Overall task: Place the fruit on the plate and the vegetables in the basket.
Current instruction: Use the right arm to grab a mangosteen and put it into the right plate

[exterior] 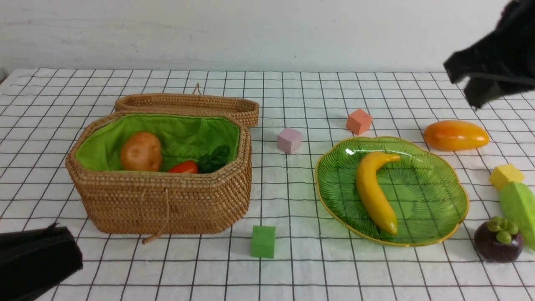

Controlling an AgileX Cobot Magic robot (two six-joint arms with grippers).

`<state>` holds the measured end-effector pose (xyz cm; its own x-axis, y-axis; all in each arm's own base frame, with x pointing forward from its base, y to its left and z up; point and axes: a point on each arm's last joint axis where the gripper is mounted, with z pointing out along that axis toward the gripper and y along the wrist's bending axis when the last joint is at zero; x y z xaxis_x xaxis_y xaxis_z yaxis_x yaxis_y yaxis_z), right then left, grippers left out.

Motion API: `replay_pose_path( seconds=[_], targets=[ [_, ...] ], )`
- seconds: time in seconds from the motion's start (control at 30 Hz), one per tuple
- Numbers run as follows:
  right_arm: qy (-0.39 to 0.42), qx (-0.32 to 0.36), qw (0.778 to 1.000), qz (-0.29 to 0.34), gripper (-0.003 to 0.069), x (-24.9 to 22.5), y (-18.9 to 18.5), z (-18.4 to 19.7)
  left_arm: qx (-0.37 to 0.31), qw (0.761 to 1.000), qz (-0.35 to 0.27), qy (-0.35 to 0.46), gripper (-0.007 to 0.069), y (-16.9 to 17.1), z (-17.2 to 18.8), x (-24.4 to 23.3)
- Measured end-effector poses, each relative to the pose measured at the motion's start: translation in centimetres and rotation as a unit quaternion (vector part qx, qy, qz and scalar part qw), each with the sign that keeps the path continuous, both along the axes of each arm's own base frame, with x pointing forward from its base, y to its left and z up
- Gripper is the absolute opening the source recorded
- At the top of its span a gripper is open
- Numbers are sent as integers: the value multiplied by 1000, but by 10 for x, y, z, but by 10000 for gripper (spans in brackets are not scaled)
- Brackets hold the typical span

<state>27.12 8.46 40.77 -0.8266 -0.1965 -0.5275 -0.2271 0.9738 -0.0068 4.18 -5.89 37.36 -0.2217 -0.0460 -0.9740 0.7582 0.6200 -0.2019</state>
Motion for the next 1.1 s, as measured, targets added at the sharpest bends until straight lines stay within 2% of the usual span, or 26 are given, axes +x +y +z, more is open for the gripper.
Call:
replay_pose_path(
  seconds=[0.07, 0.1, 0.17, 0.23, 0.3, 0.37, 0.47, 0.5, 0.6, 0.7, 0.83, 1.1],
  targets=[
    [51, -12, 997, -50, -2, 1, -17, -31, 6, 1000, -19, -9, 19, -2, 0, -3],
    [63, -15, 996, -55, -2, 1, -19, -38, 8, 1000, -22, -10, 18, -2, 0, -3],
    [119, -22, 988, -91, 6, 0, -38, -81, 18, 999, -41, -12, 18, -4, -1, -6],
    [146, -7, 981, -126, 34, -1, -55, -112, 18, 998, -54, -4, 18, -5, -2, -8],
    [154, 15, 975, -156, 75, 1, -68, -129, 19, 998, -61, 4, 20, -6, -3, -9],
    [157, 40, 969, -186, 155, 1, -79, -141, 22, 998, -66, 11, 20, -8, -4, -8],
    [147, 58, 965, -210, 325, 5, -89, -148, 30, 997, -69, 19, 22, -10, -6, -7],
    [143, 59, 965, -211, 325, 6, -89, -148, 30, 997, -69, 19, 22, -10, -6, -7],
    [121, 62, 967, -216, 506, 18, -92, -156, 34, 997, -71, 18, 22, -11, -6, -6],
    [115, 61, 967, -217, 601, 28, -93, -168, 37, 997, -72, 13, 25, -11, -6, -6],
    [117, 49, 968, -215, 621, 40, -95, -187, 39, 996, -73, 12, 25, -11, -7, -6],
    [137, 38, 966, -214, 548, 51, -97, -212, 34, 996, -76, 17, 25, -11, -6, -7]
  ],
)
